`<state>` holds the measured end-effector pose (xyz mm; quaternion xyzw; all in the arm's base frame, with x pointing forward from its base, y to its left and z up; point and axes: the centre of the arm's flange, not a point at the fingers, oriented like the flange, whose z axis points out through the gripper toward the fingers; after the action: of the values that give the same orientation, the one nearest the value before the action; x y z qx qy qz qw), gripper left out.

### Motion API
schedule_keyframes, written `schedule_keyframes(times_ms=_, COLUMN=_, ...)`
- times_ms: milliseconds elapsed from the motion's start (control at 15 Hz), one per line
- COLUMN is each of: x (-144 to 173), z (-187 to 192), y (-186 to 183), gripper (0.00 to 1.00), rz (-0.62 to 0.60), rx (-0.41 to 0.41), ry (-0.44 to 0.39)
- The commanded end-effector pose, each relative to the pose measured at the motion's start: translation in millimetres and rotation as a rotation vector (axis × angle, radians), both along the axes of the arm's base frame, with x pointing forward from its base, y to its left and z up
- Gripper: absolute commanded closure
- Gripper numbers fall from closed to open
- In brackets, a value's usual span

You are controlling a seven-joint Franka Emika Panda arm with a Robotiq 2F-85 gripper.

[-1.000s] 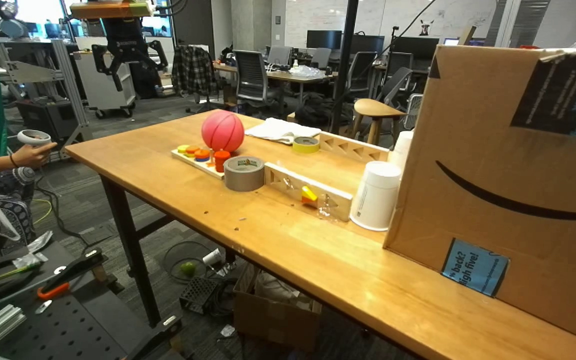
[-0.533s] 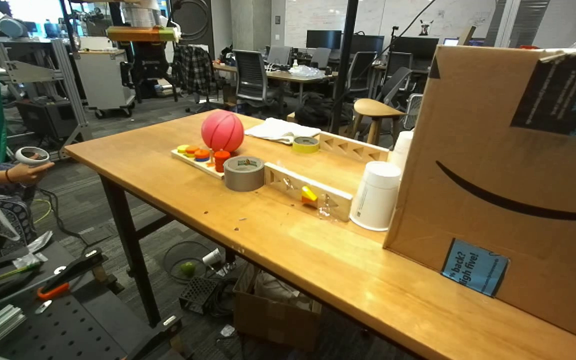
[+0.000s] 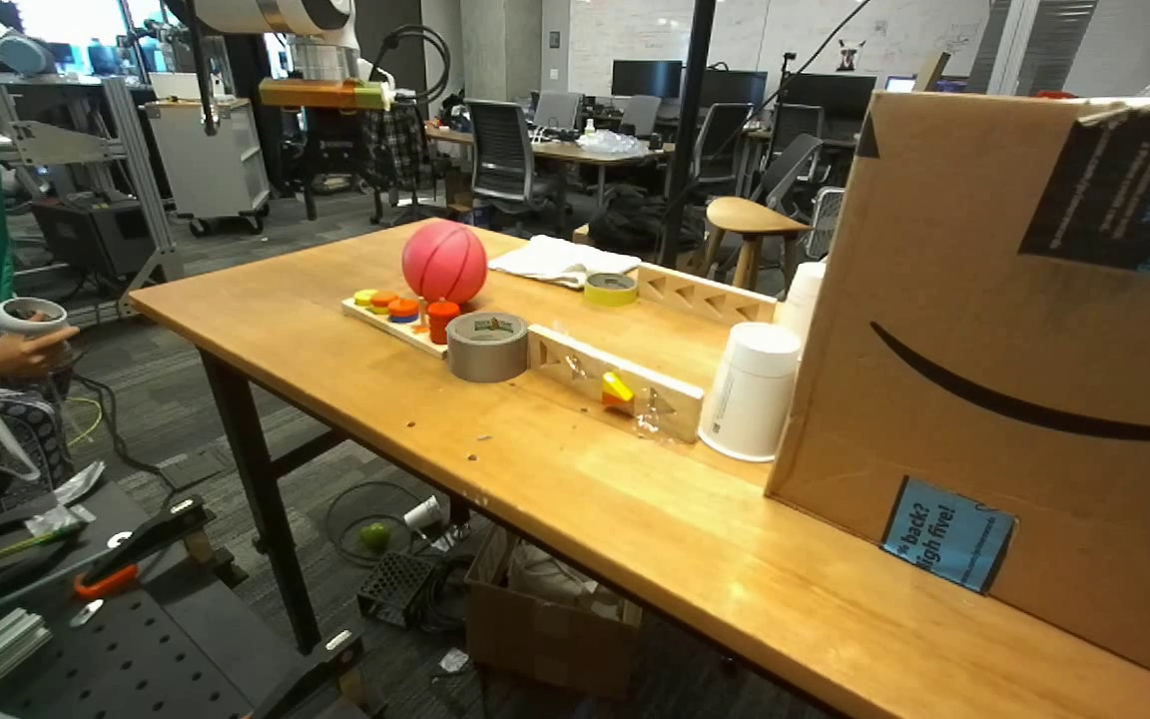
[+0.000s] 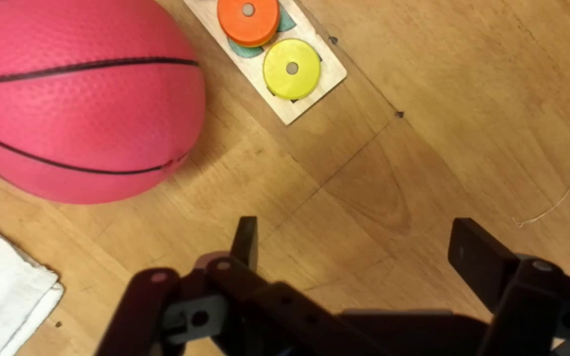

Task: Push the ball towards the box

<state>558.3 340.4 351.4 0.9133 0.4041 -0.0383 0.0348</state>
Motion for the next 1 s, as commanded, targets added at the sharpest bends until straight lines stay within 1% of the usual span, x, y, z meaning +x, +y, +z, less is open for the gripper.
schedule_keyframes(times_ms=0, x=17.6, z=4.6, y=-15.7, gripper=0.00, rz=-0.027, rx=0.008, ry=-0.004)
schedule_keyframes(times_ms=267, x=21.4, z=-20.7, y=-35.6, gripper=0.00, rz=-0.069, rx=-0.004, ry=0.038)
schedule_keyframes(times_ms=467, x=26.4, z=-33.3, y=-47.8, gripper=0.00, rz=-0.087, rx=-0.019, ry=0.050)
schedule_keyframes(times_ms=600, x=40.0, z=-25.1, y=-69.1, gripper=0.00, rz=-0.097, rx=-0.055, ry=0.008)
schedule_keyframes(times_ms=733, x=63.1, z=8.9, y=-115.4, gripper=0.00, rz=-0.133, rx=-0.146, ry=-0.095)
schedule_keyframes(times_ms=933, x=83.2, z=57.7, y=-181.7, gripper=0.00, rz=-0.208, rx=-0.245, ry=-0.224)
